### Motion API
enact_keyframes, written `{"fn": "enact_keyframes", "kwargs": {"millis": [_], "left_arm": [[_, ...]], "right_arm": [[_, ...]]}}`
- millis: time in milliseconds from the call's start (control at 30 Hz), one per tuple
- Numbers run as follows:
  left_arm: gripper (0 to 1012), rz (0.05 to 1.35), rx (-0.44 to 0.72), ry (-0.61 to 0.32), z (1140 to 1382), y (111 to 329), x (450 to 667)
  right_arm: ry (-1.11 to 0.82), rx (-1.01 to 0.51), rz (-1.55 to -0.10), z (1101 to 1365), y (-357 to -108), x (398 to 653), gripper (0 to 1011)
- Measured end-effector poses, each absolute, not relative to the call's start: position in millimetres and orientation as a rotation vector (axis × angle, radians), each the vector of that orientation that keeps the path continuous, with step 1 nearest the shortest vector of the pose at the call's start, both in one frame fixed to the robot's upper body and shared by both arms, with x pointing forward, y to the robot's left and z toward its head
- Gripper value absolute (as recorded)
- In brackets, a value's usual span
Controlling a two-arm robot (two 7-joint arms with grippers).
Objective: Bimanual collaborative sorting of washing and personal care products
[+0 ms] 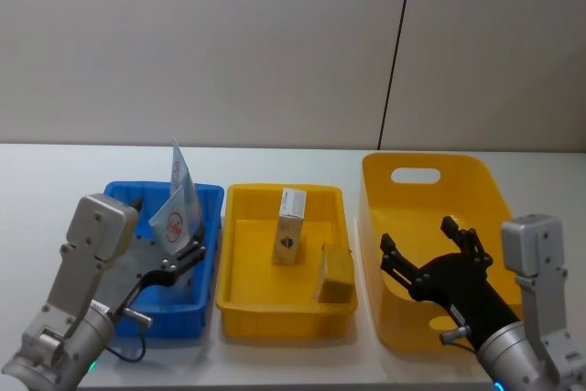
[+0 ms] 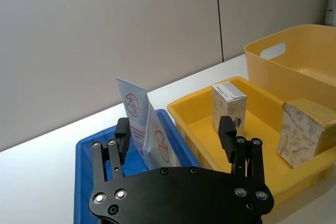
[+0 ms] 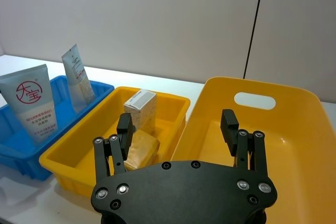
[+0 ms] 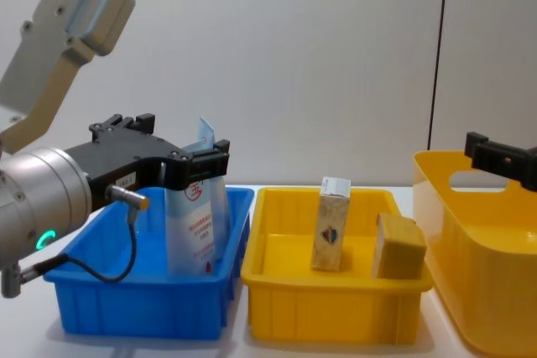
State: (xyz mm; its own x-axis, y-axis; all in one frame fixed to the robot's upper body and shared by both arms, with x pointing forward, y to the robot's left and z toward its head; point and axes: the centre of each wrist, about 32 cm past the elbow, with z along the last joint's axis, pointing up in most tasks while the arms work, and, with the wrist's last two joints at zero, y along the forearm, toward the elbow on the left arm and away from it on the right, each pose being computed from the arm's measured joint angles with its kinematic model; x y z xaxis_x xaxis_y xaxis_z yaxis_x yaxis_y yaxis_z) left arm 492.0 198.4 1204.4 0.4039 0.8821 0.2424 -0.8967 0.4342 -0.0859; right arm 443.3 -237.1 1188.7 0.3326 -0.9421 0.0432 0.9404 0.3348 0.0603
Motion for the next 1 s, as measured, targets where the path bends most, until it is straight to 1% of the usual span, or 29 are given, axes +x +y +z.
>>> {"fn": "enact_keyframes", "kwargs": {"millis": [1000], "left_arm": [[1001,1.124,0.061,-0.268,1204.4,198.4,492.0]], "right_arm": [[-0.075,0.026,-1.229,1188.7,-237.1,443.3,1002]]}}
